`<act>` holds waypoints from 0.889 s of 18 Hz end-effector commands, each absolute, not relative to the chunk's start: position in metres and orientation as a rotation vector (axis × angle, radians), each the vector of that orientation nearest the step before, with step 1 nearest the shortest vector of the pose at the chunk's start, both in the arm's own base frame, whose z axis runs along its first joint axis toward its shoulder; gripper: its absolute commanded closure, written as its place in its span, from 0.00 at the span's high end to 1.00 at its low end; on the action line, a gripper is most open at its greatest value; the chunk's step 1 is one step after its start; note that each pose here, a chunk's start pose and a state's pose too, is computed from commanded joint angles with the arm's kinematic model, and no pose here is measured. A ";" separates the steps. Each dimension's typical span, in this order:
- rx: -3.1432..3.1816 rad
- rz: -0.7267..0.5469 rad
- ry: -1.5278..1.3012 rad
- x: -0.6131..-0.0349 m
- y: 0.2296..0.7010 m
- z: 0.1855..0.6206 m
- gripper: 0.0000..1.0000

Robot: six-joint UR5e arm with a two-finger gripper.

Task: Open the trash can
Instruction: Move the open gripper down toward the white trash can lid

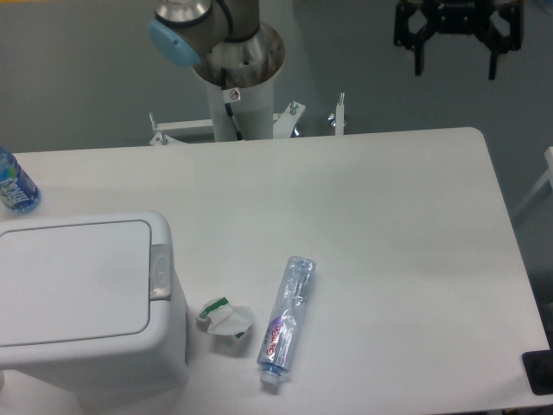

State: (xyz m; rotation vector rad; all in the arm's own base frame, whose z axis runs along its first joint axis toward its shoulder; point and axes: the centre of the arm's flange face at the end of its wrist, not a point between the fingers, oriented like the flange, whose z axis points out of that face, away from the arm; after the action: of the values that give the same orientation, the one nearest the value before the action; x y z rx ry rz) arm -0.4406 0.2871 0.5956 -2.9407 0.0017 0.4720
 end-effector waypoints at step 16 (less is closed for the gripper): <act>-2.759 0.429 -0.396 -0.411 0.404 0.567 1.00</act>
State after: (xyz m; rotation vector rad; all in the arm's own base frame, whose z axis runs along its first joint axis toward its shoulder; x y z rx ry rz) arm -0.4109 0.4043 0.5673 -2.7594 -0.3961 0.4295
